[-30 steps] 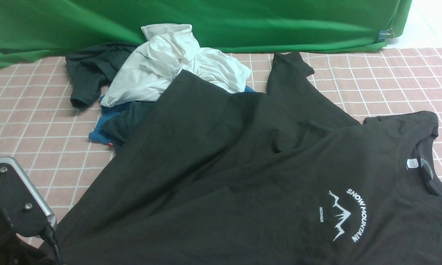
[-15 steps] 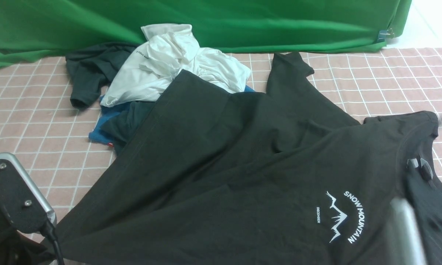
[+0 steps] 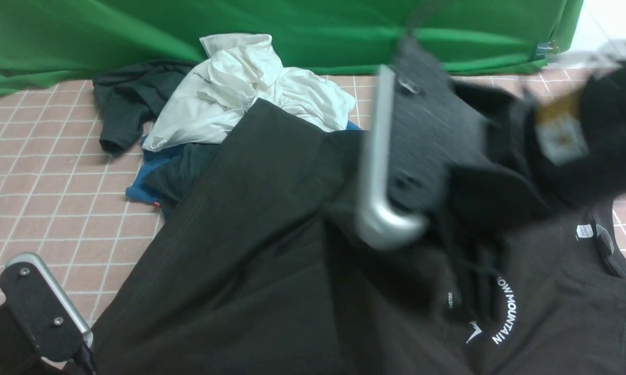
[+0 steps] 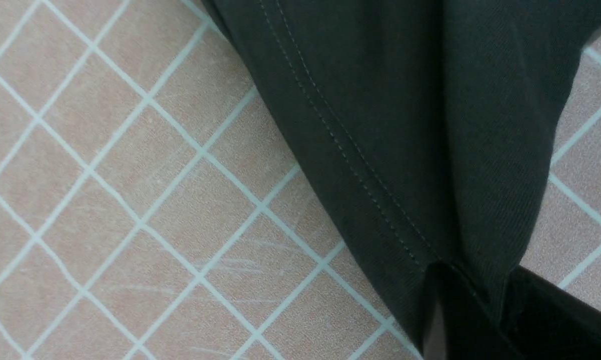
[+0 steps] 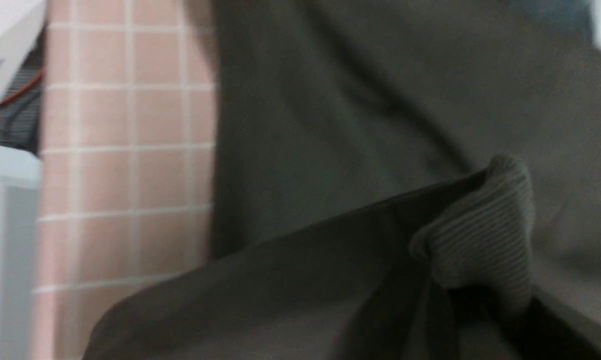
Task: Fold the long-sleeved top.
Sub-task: Use the right arm to drag and place the cuff at thecentered position on the left edge of the fabric
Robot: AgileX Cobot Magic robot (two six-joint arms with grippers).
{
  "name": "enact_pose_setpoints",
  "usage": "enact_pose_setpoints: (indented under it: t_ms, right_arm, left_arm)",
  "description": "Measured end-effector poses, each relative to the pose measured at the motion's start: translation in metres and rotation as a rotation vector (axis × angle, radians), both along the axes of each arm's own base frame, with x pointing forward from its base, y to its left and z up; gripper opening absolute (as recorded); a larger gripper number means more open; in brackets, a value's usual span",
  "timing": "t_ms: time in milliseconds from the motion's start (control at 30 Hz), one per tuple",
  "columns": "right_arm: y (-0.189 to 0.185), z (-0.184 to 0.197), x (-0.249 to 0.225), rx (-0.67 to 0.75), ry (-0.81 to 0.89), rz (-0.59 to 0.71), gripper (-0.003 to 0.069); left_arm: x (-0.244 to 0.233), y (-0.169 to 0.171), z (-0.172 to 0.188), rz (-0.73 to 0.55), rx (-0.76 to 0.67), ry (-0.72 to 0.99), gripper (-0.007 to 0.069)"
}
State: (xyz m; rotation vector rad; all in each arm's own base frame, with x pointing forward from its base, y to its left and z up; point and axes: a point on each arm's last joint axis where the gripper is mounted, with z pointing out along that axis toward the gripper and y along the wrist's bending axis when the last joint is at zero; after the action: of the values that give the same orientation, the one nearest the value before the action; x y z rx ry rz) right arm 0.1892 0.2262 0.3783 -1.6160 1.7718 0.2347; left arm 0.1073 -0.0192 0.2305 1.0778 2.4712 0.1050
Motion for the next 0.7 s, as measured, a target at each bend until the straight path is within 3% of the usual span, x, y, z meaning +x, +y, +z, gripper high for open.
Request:
enact_pose_setpoints:
  t_ms: [333, 700]
  right_arm:
    - [0.057, 0.022, 0.051, -0.011, -0.178, 0.136, 0.0108]
    - [0.09, -0.019, 0.081, -0.063, -0.171, 0.166, 0.0108]
  left_arm:
    - [0.0, 0.0, -0.001, 0.001, -0.001, -0.007, 0.0013]
    - [0.001, 0.0, 0.0, 0.001, -0.002, -0.019, 0.0013]
